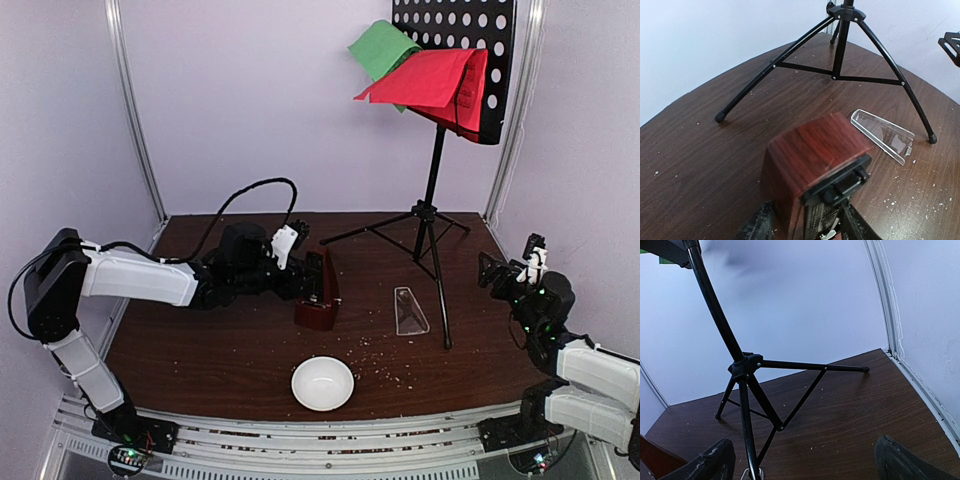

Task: Pack up the instrument practice props

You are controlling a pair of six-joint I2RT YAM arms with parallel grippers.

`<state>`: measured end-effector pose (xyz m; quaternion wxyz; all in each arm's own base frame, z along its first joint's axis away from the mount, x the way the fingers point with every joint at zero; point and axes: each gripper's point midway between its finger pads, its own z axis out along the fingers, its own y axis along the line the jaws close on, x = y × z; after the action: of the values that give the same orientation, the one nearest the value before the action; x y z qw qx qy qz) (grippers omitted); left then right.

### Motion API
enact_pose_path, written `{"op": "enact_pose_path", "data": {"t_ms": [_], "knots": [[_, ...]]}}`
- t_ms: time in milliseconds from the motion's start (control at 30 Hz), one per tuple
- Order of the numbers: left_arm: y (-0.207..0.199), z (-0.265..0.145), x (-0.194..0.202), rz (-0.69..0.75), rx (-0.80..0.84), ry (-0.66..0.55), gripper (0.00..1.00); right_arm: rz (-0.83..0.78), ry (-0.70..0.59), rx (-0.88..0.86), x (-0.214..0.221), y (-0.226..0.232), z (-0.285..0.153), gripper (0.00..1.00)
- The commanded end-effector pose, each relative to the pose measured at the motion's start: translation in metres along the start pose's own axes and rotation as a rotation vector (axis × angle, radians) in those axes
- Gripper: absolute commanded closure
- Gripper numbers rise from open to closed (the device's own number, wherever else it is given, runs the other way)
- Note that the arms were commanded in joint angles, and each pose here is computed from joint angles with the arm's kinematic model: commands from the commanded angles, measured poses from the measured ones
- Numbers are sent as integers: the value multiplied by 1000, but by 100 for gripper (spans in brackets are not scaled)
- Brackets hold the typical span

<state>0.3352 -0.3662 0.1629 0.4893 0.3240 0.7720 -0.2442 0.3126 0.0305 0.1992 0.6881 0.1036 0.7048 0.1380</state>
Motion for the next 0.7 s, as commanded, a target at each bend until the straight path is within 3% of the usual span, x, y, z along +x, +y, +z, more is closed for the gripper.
{"op": "enact_pose_path", "data": {"t_ms": [0,467,667], "knots": [[-3,1,-10,2,13,-52,53,1,-16,11,0,-3,-2,0],[-5,0,-10,0,23,-54,56,-2,-18,11,-1,-4,-2,0],[-7,-19,-21,-51,32,-134,38,-9,-36,-6,-5,-1,-5,0]]}}
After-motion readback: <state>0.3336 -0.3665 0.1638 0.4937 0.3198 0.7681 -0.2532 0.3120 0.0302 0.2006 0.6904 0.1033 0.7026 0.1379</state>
